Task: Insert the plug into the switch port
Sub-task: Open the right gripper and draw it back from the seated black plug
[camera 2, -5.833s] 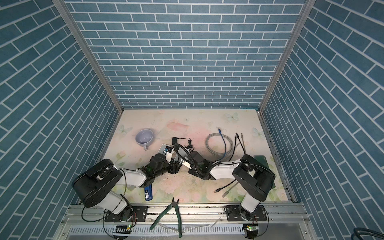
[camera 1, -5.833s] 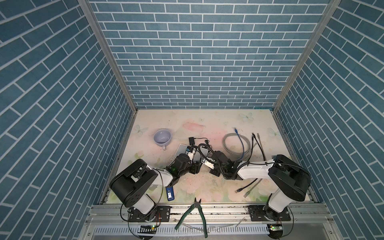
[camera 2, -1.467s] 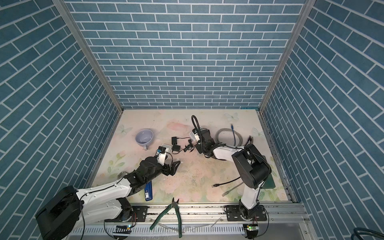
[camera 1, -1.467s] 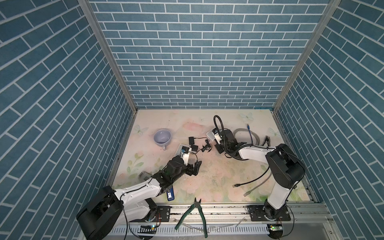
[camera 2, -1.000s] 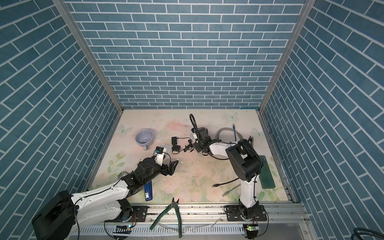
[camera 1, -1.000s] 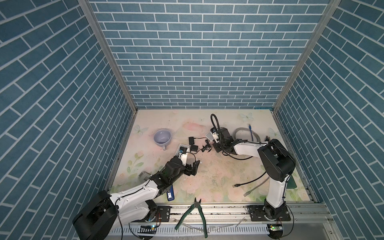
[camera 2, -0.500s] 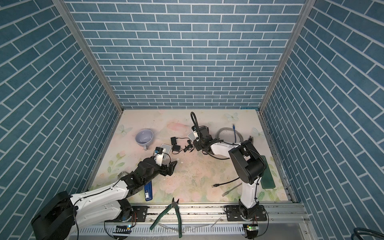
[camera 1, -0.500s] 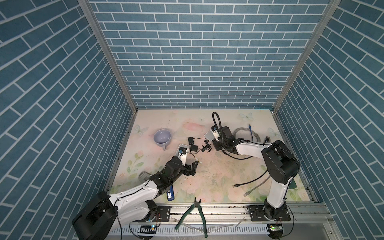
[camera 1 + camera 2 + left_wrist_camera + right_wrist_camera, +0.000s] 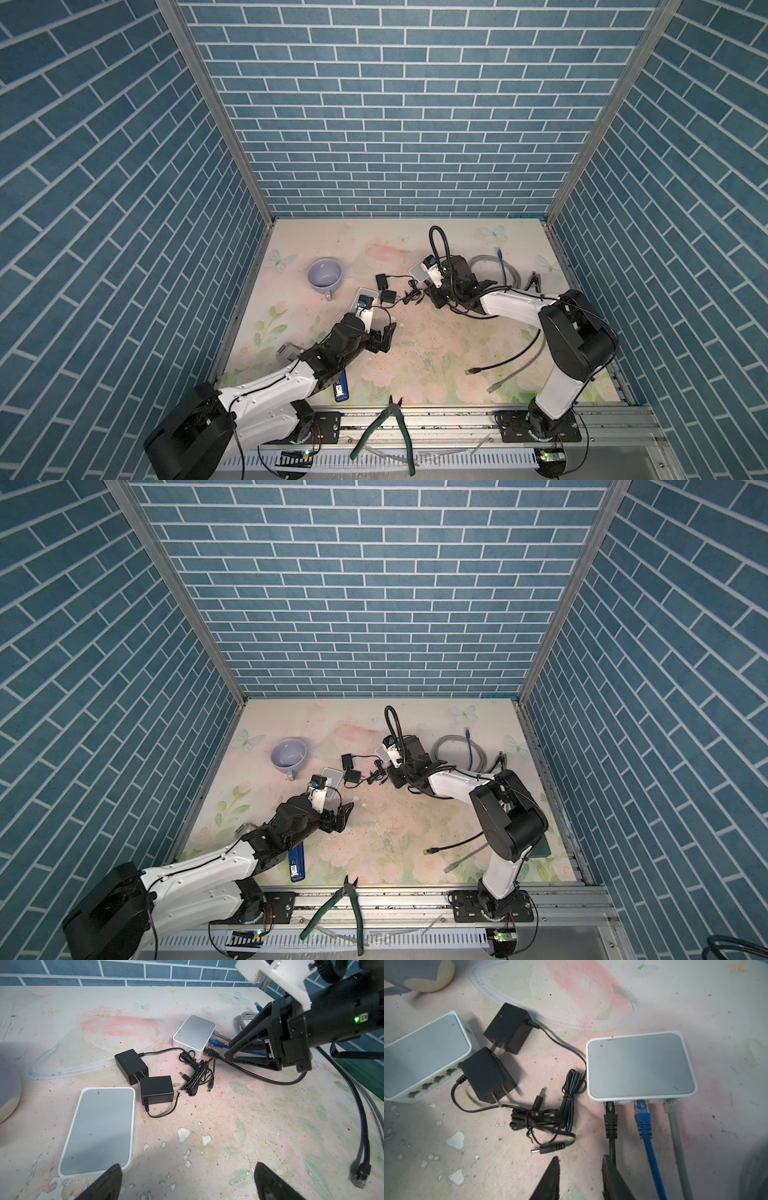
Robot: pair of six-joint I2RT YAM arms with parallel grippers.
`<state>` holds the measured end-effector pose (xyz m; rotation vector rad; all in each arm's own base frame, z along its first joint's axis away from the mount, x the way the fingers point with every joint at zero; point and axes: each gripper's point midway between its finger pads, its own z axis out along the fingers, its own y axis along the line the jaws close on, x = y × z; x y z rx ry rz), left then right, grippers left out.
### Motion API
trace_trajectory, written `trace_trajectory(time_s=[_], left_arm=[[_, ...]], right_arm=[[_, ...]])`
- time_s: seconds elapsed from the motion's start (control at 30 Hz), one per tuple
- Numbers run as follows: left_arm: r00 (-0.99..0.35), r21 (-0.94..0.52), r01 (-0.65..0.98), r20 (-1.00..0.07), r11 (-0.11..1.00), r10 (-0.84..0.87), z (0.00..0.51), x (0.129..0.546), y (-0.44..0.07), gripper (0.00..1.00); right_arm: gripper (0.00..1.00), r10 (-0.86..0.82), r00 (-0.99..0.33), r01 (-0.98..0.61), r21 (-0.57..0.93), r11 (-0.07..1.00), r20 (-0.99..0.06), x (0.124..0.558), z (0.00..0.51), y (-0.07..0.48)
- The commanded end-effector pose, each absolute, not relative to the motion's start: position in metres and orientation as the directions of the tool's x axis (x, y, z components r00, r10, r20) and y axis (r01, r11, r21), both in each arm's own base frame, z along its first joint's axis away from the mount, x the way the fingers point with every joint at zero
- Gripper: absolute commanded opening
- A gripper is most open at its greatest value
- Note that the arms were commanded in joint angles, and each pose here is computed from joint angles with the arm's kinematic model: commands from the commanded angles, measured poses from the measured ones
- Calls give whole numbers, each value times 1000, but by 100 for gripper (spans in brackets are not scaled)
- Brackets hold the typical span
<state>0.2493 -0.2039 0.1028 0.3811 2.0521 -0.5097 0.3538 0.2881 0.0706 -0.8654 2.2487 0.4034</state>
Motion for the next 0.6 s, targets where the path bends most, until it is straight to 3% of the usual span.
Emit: trace_trajectory(time_s=[0.0, 0.57], left_arm=[[-494, -179, 458, -865, 871, 83, 99, 250, -200, 99], [-494, -176, 470, -864, 865, 93, 104, 252, -204, 99]], right_arm=[[35, -463, -589, -676, 89, 732, -662, 344, 51, 286], [30, -426, -534, -691, 87, 718, -730, 371, 45, 309]])
